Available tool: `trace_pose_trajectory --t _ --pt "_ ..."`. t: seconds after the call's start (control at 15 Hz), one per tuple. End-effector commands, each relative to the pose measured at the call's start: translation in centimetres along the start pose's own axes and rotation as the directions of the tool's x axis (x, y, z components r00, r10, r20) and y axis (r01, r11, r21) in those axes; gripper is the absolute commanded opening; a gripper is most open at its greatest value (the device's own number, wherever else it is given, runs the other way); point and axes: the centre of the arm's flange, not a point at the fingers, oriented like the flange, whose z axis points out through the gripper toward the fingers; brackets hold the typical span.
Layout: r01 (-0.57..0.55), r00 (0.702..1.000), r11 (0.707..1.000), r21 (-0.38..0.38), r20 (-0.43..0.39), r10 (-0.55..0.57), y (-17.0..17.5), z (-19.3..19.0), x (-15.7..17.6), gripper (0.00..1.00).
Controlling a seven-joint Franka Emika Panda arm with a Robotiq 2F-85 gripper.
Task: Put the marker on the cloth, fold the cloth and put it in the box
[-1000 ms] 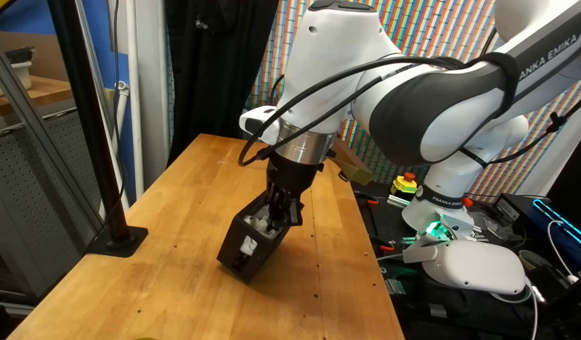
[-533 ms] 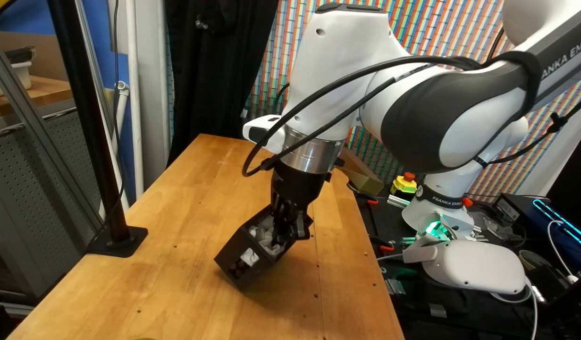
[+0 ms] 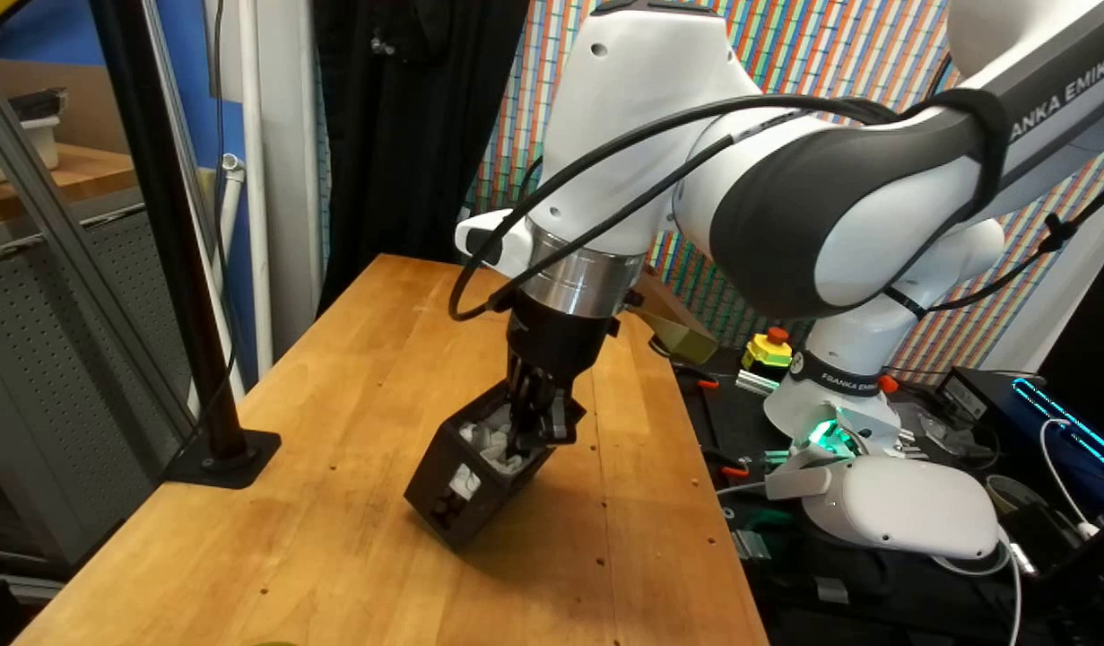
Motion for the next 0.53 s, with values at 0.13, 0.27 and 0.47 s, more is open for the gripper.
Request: trace_pose_trajectory --t 0.13,0.27,0.47 --pt "-0.051 0.995 0.999 -0.011 -0.087 0.050 2.1 -2.1 1.8 0.06" --pt "-0.060 0.992 0.998 -0.018 -0.108 0.057 2.6 -2.4 2.1 0.06" --pt "-0.067 0.988 0.998 -0.007 -0.140 0.065 2.7 -2.8 2.0 0.06"
